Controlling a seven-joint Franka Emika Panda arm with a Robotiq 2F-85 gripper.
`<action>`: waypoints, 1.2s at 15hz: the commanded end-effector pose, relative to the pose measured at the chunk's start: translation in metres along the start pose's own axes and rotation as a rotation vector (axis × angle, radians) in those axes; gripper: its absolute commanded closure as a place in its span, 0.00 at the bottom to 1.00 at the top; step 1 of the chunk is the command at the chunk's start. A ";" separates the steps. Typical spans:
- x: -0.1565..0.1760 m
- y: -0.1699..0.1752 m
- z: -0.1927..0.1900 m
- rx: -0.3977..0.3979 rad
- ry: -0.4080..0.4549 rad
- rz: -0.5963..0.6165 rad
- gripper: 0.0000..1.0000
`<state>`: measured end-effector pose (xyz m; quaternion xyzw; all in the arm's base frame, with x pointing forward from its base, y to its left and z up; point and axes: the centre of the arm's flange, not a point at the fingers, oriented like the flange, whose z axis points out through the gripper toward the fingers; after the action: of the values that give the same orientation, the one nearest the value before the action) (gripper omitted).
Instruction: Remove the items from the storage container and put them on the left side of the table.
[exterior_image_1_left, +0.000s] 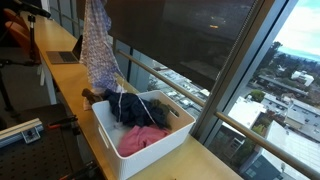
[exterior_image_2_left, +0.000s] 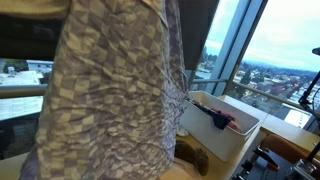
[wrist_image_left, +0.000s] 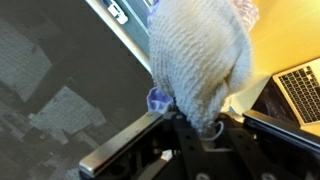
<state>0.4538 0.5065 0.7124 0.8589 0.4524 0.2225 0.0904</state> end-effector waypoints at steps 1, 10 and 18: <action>0.074 0.020 0.003 0.016 -0.014 -0.025 0.95; 0.089 -0.007 0.096 0.071 -0.105 -0.127 0.95; 0.065 0.046 0.151 0.052 -0.174 -0.043 0.95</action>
<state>0.5250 0.5309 0.5791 0.8548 0.4868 0.1380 0.1154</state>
